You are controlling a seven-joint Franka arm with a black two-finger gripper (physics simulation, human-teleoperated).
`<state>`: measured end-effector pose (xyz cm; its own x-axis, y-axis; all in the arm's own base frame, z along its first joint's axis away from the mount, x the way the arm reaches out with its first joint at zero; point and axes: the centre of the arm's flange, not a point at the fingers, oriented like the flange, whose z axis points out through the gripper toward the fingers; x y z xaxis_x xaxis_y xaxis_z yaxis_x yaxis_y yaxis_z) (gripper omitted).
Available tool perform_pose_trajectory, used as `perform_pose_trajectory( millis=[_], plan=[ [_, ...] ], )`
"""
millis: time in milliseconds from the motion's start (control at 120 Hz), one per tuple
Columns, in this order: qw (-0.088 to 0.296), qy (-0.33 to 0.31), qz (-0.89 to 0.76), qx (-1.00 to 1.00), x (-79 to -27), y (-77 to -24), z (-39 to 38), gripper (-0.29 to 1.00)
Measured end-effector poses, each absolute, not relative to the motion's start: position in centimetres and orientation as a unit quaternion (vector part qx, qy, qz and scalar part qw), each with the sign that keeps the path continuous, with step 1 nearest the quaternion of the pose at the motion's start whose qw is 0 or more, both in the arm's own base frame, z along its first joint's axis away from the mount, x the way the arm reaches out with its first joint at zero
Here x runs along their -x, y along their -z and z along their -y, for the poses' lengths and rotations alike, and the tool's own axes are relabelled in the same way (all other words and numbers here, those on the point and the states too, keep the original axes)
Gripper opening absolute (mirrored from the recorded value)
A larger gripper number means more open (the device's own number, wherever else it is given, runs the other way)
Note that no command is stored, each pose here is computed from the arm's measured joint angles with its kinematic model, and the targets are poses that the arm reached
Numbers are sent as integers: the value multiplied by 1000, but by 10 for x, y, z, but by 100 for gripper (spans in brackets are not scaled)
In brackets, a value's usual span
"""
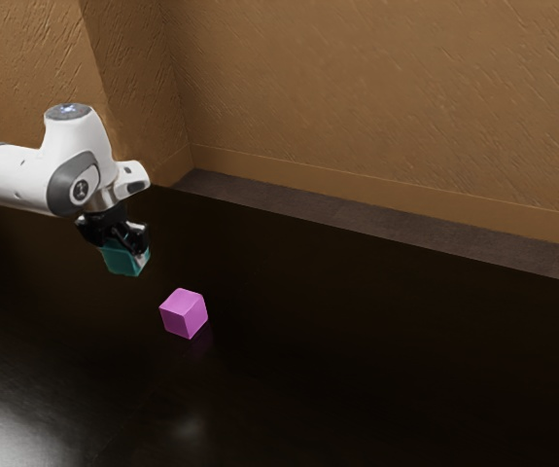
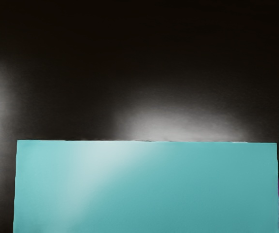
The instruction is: Pick up the blue block with one arm, and put the blue block on the table with one arm
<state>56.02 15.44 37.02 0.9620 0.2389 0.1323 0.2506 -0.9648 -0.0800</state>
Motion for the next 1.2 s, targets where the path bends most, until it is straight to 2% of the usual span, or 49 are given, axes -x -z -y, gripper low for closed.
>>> perform_pose_trajectory(
  millis=[208, 442, 717, 975, 1050, 1200],
  plan=[
    [50, 29, 177, 983, -540, -339, -223, 36],
    [32, 4, 201, 979, -547, -290, -252, 37],
    [17, 4, 208, 978, -559, -272, -257, 36],
    [7, 8, 206, 978, -559, -273, -257, 58],
    [11, 24, 202, 979, -559, -298, -255, 62],
    [32, 120, 162, 979, -545, -463, -202, 66]
  ],
)
